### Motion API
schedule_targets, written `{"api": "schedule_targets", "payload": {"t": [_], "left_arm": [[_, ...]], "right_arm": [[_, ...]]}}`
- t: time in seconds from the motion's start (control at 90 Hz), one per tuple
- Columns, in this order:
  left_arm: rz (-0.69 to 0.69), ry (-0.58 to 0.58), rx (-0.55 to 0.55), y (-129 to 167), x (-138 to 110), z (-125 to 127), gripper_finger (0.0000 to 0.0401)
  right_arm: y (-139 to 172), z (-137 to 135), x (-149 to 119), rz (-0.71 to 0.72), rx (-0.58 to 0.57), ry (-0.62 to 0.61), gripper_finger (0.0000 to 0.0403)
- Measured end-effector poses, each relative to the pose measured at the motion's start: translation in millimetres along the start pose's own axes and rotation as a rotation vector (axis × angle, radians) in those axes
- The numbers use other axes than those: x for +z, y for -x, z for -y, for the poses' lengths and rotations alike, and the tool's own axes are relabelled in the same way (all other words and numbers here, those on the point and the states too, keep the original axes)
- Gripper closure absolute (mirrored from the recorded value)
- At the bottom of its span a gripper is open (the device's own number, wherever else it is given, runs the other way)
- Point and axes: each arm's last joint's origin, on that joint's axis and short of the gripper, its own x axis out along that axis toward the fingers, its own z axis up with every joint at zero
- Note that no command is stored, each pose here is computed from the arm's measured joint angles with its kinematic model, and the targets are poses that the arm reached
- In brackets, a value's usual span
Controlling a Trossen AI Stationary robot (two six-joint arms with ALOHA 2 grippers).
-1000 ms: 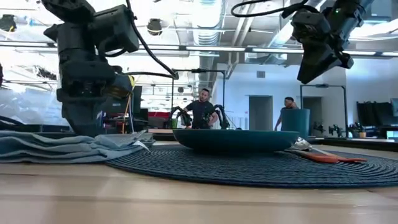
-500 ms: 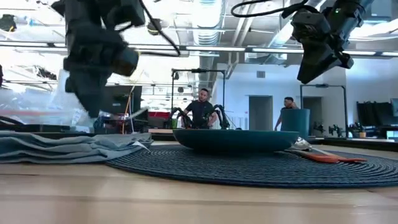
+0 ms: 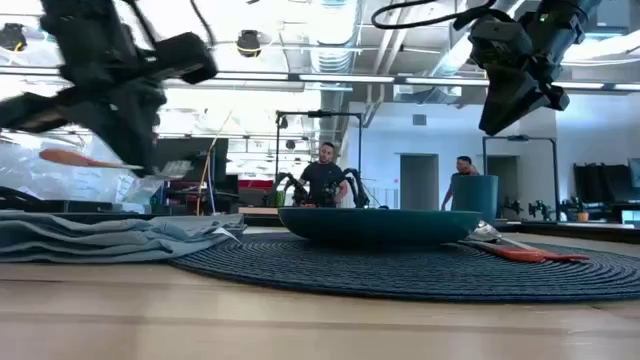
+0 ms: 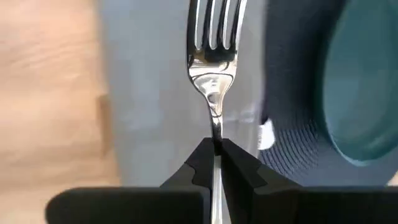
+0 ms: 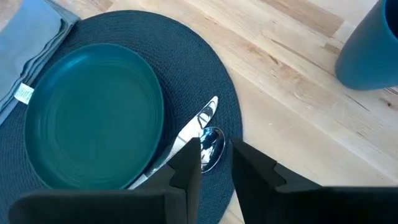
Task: Set table place
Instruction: Adjust the orange fork on the gray table napkin
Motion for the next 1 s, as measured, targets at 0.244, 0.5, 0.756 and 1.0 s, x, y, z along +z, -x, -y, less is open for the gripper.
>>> {"api": "schedule_targets", "payload": {"t": [0.244, 0.5, 0.756, 1.0], "left_arm": [[0.049, -0.014, -0.035, -13.3, 3.5, 9.9, 0.0401], [-0.013, -0.112, -0.016, -29.1, 3.7, 17.3, 0.0401], [-0.029, -0.109, 0.012, -33.0, 12.1, 17.5, 0.0389], [-0.037, -0.122, 0.007, -33.8, 14.6, 19.5, 0.0376]], "right_arm": [[0.2, 0.0, 0.0, -0.003, 0.002, 0.034, 0.0330], [0.4, -0.6, -0.6, -0.016, 0.015, 0.037, 0.0330], [0.3, -0.6, -0.5, -0.016, 0.016, 0.037, 0.0330], [0.3, -0.6, -0.5, -0.017, 0.016, 0.048, 0.0330]]}}
